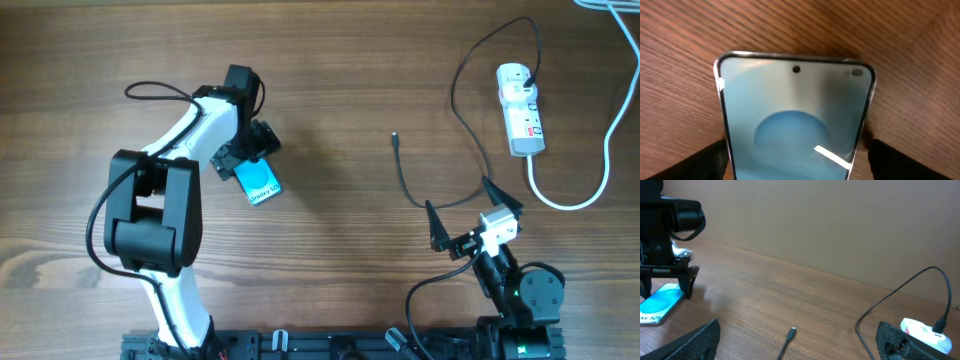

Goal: Plug charger to phone and switch on socket
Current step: 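Lift the phone upright with the left gripper, bottom end down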

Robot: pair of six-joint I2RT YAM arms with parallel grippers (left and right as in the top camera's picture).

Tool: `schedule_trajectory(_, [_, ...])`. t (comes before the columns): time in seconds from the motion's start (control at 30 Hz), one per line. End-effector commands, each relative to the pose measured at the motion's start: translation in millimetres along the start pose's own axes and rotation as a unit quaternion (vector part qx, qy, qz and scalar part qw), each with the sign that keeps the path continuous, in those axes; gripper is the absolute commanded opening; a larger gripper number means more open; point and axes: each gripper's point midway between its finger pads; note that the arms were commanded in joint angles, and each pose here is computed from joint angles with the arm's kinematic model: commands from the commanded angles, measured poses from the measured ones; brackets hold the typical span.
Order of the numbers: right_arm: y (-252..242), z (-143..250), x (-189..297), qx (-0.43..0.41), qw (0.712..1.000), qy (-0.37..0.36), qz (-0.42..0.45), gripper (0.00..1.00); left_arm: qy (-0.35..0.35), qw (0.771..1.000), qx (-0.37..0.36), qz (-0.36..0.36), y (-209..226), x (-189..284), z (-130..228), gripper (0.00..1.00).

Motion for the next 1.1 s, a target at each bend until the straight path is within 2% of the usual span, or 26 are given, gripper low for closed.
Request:
schedule_trajectory(0.0, [1.9, -2.7, 0.3, 0.001, 1.000, -0.006, -0.005, 1.00, 0.018, 1.000, 0.001, -0.023, 13.1, -12.7, 7.1, 0.83])
schedule_trajectory(0.2, [1.9, -2.7, 0.3, 0.001, 1.000, -0.006, -0.005, 1.00, 0.031, 0.999, 0.001, -0.037, 19.9, -12.0, 13.6, 0.90])
schedule_trajectory(0.5, [1.9, -2.7, 0.3, 0.001, 1.000, -0.006, -0.005, 1.00, 0.039, 0.998, 0.001, -0.045, 24.0, -11.3, 17.5, 0.88])
schedule_trajectory(0.6, [1.9, -2.7, 0.3, 0.001, 1.000, -0.006, -0.005, 1.00, 0.041, 0.998, 0.001, -0.048, 25.3, -11.3, 18.8, 0.68])
schedule_trajectory(0.8, [1.9, -2.7, 0.3, 0.001, 1.000, -0.006, -0.005, 0.99, 0.041, 0.998, 0.001, -0.048, 25.4, -11.3, 18.8, 0.46])
schedule_trajectory(0.87, [1.9, -2.7, 0.3, 0.001, 1.000, -0.006, -0.005, 1.00, 0.041, 0.998, 0.001, -0.048, 25.4, -11.3, 18.7, 0.45])
schedule_trajectory(0.93, [1.9, -2.7, 0.3, 0.001, 1.000, -0.006, -0.005, 1.00, 0.040, 0.998, 0.001, -0.047, 24.9, -11.4, 18.3, 0.52])
schedule_trajectory(1.0, [1.9, -2.7, 0.3, 0.001, 1.000, -0.006, -0.005, 1.00, 0.038, 0.998, -0.009, -0.043, 23.3, -11.6, 16.7, 0.67])
schedule_trajectory(1.07, [1.9, -2.7, 0.3, 0.001, 1.000, -0.006, -0.005, 1.00, 0.038, 0.998, -0.008, -0.043, 23.5, -11.6, 16.9, 0.95])
Point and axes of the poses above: each gripper's point midway between its finger pads, its own x axis back along the fingers, its own y axis along the line the jaws close on, z = x × y, and after that the axes turned 4 degrees about x, right-handed
